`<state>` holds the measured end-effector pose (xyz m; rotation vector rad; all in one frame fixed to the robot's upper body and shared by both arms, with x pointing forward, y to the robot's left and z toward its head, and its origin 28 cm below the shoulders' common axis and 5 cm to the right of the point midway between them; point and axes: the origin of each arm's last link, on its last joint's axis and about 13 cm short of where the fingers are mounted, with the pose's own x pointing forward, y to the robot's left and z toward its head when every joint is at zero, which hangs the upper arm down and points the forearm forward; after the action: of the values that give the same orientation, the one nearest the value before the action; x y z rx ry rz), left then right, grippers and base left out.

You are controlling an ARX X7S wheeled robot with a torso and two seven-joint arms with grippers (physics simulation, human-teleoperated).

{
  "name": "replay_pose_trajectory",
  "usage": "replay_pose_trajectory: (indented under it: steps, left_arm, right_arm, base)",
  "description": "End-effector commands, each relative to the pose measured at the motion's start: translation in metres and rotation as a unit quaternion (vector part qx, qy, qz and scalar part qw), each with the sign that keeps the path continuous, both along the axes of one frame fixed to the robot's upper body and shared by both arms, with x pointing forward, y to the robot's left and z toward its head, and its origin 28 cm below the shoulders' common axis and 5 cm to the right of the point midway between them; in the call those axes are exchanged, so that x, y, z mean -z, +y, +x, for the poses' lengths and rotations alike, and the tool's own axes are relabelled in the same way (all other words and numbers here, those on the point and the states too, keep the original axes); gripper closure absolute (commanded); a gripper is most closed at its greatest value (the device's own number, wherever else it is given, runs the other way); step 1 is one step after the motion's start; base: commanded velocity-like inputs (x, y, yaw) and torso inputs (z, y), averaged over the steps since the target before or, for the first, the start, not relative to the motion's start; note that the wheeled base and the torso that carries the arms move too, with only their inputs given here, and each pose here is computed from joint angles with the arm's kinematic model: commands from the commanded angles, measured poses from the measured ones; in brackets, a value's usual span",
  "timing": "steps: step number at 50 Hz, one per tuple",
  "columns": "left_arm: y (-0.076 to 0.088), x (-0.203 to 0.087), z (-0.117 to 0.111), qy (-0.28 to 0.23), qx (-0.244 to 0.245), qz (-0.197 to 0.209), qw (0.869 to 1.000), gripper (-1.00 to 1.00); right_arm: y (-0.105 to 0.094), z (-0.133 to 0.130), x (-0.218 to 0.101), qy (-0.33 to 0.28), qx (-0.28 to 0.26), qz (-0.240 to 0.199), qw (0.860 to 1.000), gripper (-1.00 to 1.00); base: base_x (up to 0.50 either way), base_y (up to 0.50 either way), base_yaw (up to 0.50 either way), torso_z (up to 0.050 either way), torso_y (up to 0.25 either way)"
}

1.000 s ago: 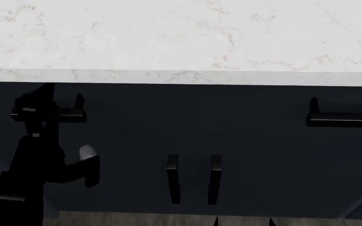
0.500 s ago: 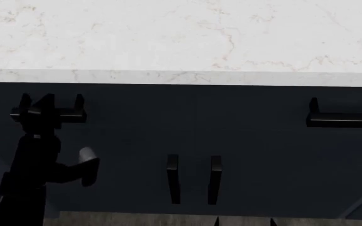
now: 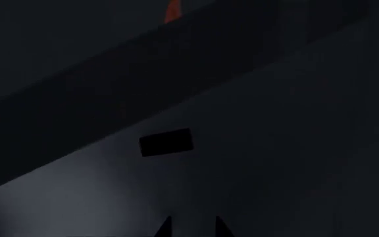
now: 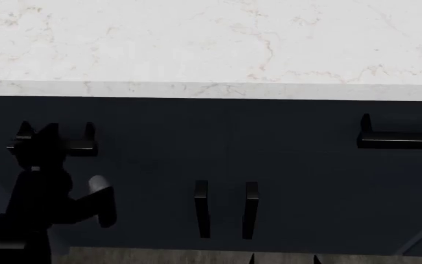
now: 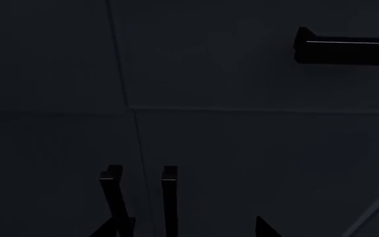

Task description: Open the left drawer.

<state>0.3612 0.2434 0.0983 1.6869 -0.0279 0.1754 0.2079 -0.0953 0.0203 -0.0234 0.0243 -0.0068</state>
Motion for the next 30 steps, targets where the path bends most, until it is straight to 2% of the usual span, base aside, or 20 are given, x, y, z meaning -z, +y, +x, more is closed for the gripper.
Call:
replay_pose_trajectory:
  steps: [1, 8, 19, 30]
  left_arm:
    - [0.002, 0.001, -0.015, -0.009, -0.002, -0.031, 0.999, 1.00]
    - [-0.003, -0.001, -0.035, -0.009, -0.008, -0.039, 0.999, 1.00]
    - [-0.006, 0.009, -0.046, 0.002, -0.005, -0.051, 0.999, 1.00]
    - [-0.005, 0.013, -0.047, 0.006, -0.003, -0.058, 0.998, 1.00]
  right_arm:
    - [0.000, 0.000, 0.001, 0.000, 0.000, 0.000, 1.000, -1.00]
    - [0.000, 0.000, 0.001, 0.000, -0.002, -0.001, 1.000, -1.00]
    - [0.000, 0.000, 0.001, 0.000, 0.000, -0.001, 1.000, -1.00]
    - [0.000, 0.000, 0.002, 0.006, 0.002, -0.005, 1.000, -1.00]
  base:
    - [0.00, 0.00, 0.00, 0.000, 0.000]
    - [0.00, 0.00, 0.00, 0.000, 0.000]
    - [0.00, 0.00, 0.00, 0.000, 0.000]
    - [0.00, 0.00, 0.00, 0.000, 0.000]
